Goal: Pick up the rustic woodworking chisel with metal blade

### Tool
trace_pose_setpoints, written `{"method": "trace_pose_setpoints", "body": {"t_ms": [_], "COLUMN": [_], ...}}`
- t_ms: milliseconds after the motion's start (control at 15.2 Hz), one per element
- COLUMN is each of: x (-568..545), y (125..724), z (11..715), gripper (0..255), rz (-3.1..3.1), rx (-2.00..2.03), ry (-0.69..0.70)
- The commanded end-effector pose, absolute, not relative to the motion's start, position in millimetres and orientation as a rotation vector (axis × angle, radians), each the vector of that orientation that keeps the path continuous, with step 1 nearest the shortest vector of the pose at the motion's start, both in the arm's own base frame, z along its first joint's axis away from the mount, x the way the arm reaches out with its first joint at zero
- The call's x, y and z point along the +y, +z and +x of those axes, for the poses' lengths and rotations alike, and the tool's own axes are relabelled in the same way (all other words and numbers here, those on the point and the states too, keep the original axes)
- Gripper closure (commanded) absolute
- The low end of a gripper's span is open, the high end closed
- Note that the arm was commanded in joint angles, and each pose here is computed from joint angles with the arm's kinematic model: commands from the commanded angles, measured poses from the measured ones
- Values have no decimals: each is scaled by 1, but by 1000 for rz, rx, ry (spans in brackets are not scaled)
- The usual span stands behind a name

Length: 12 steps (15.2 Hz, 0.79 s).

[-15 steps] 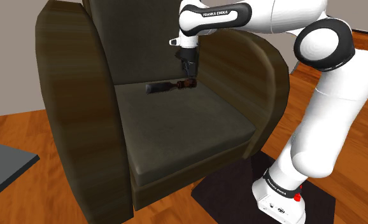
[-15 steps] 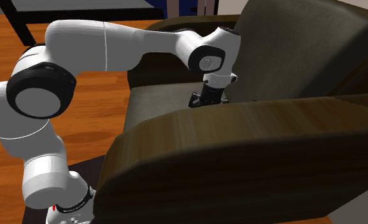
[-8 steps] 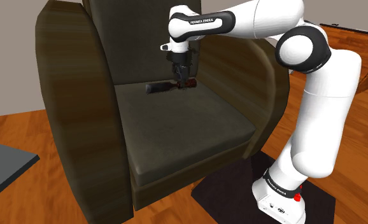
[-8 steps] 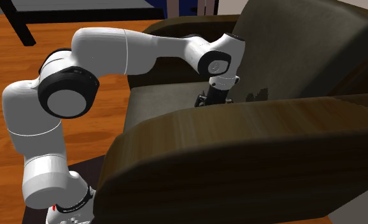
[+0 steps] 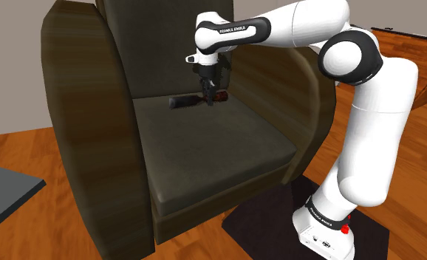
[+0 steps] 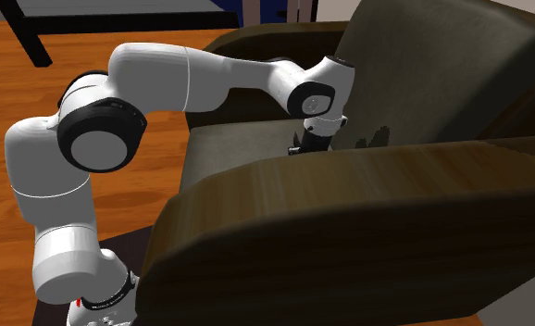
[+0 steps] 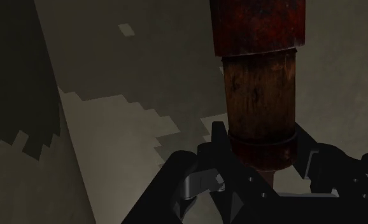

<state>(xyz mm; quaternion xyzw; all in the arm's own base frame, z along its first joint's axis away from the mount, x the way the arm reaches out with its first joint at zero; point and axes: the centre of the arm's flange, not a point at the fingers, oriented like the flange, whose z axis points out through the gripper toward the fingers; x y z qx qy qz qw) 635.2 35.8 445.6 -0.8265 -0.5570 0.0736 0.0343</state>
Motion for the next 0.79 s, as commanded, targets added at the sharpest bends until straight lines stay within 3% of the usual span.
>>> {"method": "trace_pose_setpoints", "body": {"t_ms": [0,726], "x": [37,36], "y": [443,474], "z": [635,634], "gripper": [255,255], "rz": [-2538,-2538], "rx": [-1712,-1712], "ry": [233,233]}}
